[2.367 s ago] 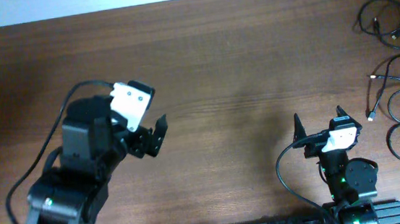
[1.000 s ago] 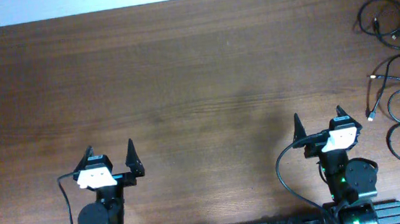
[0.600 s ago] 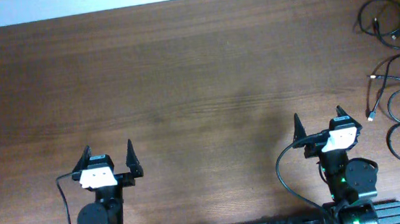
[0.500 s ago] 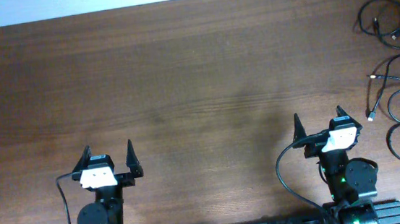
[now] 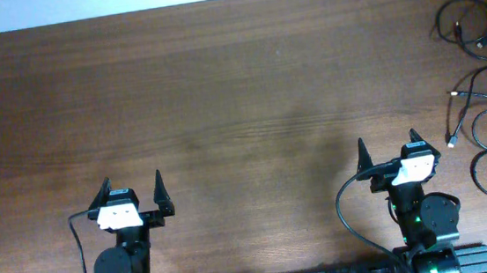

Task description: Untangle cables

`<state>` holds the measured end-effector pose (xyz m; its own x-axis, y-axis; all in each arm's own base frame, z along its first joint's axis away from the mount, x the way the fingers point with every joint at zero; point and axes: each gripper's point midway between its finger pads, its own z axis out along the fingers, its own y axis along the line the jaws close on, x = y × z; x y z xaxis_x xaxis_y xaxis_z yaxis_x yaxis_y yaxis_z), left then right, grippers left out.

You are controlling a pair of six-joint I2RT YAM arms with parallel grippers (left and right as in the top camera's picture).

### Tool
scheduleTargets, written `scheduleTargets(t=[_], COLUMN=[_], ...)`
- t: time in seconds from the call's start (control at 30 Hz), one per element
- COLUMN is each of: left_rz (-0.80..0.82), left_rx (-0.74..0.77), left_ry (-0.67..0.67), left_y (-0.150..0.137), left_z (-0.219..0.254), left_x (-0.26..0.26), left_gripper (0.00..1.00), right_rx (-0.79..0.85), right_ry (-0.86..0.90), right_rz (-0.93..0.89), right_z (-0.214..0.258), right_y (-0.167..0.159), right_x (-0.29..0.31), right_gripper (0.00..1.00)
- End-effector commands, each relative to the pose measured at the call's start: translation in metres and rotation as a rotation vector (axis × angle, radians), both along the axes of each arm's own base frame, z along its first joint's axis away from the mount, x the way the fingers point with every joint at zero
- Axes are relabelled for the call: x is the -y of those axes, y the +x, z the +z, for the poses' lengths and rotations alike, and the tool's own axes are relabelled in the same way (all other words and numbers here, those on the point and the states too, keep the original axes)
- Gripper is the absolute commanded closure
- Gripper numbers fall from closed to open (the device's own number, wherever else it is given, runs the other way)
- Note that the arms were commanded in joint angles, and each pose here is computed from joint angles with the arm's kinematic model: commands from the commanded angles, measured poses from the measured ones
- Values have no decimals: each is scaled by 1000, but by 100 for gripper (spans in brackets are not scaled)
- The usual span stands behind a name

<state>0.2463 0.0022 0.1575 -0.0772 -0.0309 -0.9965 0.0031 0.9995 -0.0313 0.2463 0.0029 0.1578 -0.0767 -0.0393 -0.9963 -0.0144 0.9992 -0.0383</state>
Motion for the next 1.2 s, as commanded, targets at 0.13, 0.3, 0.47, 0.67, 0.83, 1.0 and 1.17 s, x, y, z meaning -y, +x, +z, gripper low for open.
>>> scheduleTargets(t=[0.13,0.3,0.47,0.67,0.83,1.0,1.17], left_rz=[-17,-47,-72,-72,-72,-72,-72], left_rx=[2,2,2,0,0,0,0], left_ry=[-17,-18,-17,-17,-17,-17,-17], left_y=[0,-1,-1,-1,-1,-1,-1], left_z=[0,0,0,0,0,0,0], left_x=[4,11,17,18,18,18,18], left_gripper=[1,1,1,1,1,1,1], right_rx=[-6,-5,-5,-6,-6,-5,-6], right_ry=[-8,-7,-7,-7,-7,-7,-7], right_rz=[-17,-17,-17,-17,-17,-17,-17], right_z=[-3,-3,-3,-3,-3,-3,-3], right_y=[0,0,0,0,0,0,0], right_x=[3,3,3,3,3,3,3], right_gripper=[1,1,1,1,1,1,1])
